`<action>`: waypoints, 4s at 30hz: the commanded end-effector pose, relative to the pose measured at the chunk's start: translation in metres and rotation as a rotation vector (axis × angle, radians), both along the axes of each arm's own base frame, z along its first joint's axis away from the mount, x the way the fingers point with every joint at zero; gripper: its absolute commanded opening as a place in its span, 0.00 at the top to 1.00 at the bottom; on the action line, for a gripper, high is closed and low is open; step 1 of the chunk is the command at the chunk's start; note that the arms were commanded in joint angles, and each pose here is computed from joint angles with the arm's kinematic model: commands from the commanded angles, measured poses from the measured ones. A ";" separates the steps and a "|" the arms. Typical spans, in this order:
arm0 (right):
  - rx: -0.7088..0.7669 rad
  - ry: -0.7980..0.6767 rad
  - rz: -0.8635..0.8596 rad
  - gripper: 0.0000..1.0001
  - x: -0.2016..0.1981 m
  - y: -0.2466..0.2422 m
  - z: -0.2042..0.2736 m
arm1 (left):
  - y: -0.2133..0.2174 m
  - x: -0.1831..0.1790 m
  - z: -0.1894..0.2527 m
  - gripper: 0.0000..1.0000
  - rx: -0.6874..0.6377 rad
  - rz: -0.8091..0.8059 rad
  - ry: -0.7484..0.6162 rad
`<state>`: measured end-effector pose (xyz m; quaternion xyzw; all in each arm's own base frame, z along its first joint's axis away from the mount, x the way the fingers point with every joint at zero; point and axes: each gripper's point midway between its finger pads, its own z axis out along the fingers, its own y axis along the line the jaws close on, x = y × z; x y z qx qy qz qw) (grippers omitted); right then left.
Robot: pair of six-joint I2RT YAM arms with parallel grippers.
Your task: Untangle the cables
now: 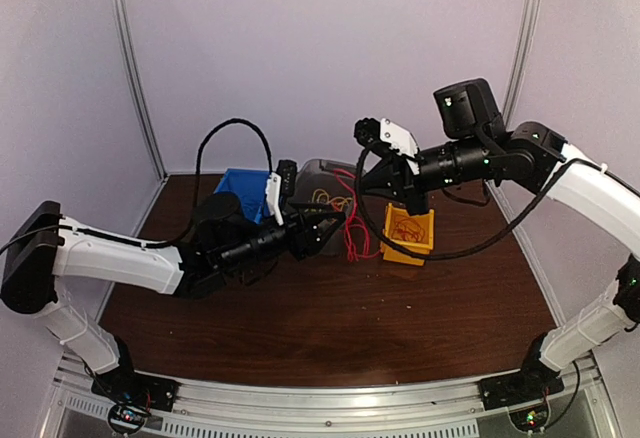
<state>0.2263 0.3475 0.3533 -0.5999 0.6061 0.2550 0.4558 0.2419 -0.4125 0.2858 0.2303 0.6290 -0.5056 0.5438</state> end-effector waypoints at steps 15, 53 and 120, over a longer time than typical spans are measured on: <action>-0.018 -0.019 0.012 1.00 -0.007 -0.011 -0.013 | -0.019 0.007 0.026 0.44 -0.232 -0.233 0.232; -0.009 0.239 -0.024 0.43 0.033 -0.046 -0.139 | 0.091 0.012 0.157 1.00 -0.048 0.187 -0.055; 0.057 0.393 -0.208 1.00 0.104 -0.118 -0.170 | 0.180 0.006 0.234 1.00 0.005 0.548 -0.174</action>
